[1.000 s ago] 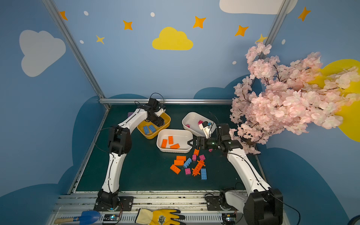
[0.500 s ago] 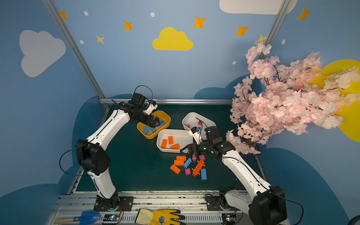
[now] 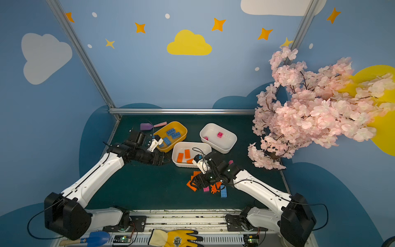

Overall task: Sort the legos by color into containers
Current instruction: 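Draw the left gripper back while the right gripper reaches to an orange brick, then grasp the orange brick with the right gripper and lift it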

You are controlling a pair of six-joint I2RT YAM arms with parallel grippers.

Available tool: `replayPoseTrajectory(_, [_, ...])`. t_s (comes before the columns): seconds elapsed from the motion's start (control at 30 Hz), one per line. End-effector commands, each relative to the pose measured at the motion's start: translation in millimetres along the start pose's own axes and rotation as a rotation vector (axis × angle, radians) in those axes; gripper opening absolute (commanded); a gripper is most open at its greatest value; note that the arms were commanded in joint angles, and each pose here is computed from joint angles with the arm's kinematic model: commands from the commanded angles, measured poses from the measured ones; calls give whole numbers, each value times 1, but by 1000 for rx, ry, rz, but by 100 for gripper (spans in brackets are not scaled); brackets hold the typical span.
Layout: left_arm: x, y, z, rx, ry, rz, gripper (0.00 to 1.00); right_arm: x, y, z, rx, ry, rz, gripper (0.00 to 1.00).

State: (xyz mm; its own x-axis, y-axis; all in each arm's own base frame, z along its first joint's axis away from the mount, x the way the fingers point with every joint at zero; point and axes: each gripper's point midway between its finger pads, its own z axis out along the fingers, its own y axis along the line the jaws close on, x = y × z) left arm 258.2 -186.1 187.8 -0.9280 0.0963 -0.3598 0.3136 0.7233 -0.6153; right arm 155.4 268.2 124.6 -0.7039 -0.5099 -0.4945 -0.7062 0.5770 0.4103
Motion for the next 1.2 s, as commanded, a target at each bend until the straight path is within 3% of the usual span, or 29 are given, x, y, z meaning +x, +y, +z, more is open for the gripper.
replayPoseTrajectory(0.0, [0, -4, -7, 52, -24, -35, 100, 14, -10, 17, 88, 59, -19, 84])
replayPoseTrajectory(0.6, [3, 20, -22, 34, -68, -124, 100, 36, -32, 70, 282, 381, -122, 63])
replayPoseTrajectory(0.87, [6, 25, -21, 25, -59, -130, 100, 38, -43, 83, 361, 414, -165, 54])
replayPoseTrajectory(1.17, [11, 30, -18, 13, -49, -136, 100, 42, -44, 91, 422, 452, -225, 36])
